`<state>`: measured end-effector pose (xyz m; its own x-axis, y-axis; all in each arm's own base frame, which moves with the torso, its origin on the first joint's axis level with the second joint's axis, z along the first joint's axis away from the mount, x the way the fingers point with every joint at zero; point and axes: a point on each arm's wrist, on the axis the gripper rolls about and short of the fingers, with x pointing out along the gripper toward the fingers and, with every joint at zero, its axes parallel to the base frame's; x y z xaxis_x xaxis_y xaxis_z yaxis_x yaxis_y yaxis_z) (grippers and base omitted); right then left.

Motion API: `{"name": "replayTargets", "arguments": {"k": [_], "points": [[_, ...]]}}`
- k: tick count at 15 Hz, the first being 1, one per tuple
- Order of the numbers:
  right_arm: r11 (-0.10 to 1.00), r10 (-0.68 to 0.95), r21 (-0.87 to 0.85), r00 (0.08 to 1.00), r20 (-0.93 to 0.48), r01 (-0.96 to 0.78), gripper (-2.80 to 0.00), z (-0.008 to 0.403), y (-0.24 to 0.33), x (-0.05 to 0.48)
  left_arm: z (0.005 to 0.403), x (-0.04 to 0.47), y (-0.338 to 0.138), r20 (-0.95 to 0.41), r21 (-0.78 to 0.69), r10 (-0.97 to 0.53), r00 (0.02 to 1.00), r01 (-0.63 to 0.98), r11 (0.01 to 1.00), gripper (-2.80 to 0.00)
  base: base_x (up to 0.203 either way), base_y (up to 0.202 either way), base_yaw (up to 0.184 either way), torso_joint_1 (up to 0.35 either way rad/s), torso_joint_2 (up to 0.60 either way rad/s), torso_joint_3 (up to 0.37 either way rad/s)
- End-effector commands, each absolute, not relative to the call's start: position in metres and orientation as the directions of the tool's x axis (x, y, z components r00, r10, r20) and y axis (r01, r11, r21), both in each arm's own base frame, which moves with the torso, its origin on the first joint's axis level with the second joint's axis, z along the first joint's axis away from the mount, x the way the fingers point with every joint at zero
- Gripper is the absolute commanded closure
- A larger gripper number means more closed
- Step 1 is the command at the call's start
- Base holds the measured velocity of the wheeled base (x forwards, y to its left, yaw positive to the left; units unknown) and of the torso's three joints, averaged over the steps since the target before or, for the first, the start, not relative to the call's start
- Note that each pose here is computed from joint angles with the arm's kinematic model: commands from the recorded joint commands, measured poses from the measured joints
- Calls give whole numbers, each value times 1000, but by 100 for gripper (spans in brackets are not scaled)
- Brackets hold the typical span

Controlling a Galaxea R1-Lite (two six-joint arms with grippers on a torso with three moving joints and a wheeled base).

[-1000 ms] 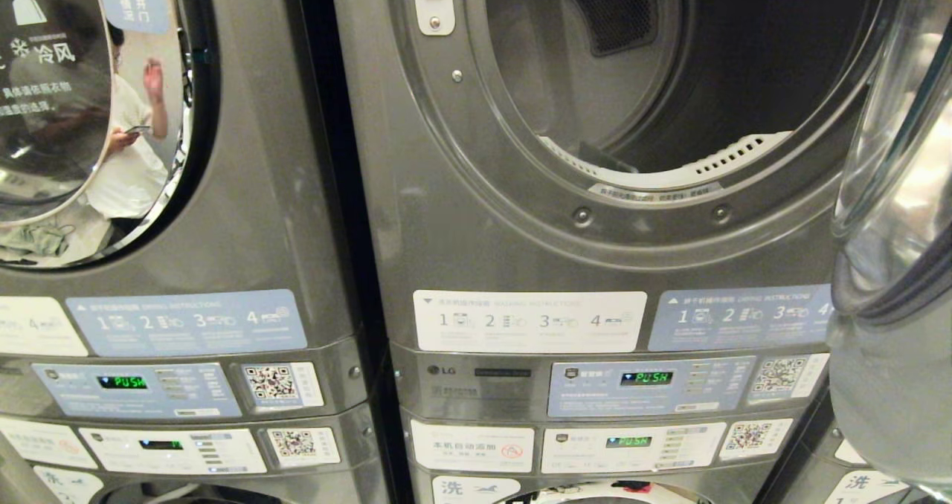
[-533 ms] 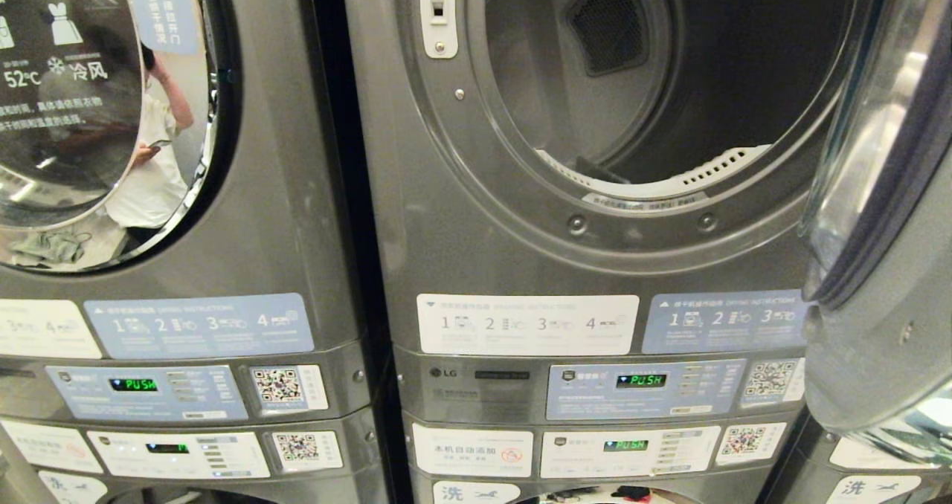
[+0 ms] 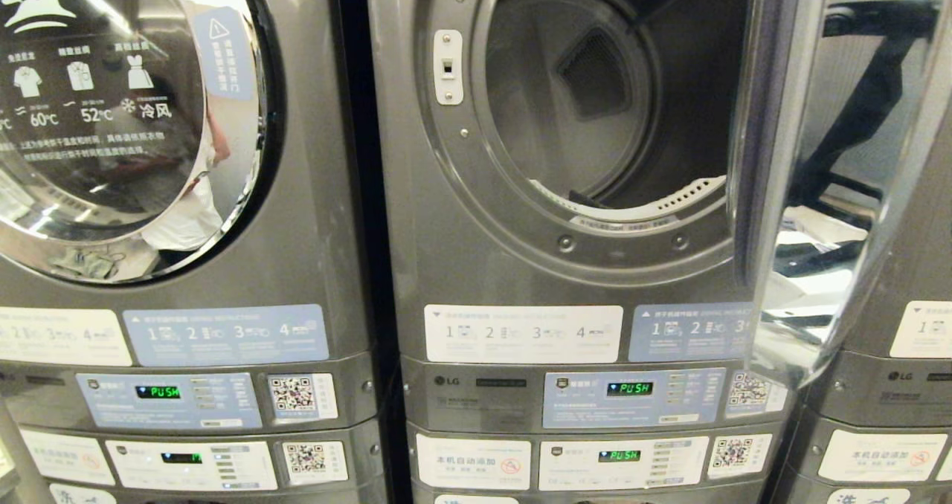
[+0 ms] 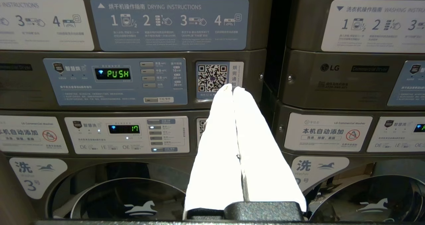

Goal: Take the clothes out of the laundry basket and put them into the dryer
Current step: Open the dryer

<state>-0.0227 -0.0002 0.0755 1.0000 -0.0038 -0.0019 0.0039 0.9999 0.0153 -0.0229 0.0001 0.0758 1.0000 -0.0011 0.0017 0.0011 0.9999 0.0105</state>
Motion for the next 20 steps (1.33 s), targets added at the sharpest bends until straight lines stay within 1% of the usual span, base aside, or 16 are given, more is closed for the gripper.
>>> {"name": "replayTargets", "arguments": {"k": [1,5,12,14,20], "points": [[1000,-3,15,1000,-2,3,0,76,0,-23,76,-23,0,2,11,-2,1000,2,1000,0,0,0,0,1,2,199],[1000,-5,15,1000,-2,5,0,76,0,-23,76,-23,0,0,14,-2,1000,2,1000,0,0,0,0,3,0,134],[1000,-3,15,1000,-2,3,0,76,0,-23,76,-23,0,0,29,-3,1000,3,1000,0,0,0,0,1,0,5],[1000,-4,15,1000,-2,4,0,76,0,-23,76,-23,0,0,28,-3,1000,3,1000,0,-1,-138,-2,1,-1,3],[1000,-3,15,1000,-2,3,0,76,0,-23,76,-23,0,0,29,-5,1000,5,1000,0,0,-196,2,5,2,2]]}}
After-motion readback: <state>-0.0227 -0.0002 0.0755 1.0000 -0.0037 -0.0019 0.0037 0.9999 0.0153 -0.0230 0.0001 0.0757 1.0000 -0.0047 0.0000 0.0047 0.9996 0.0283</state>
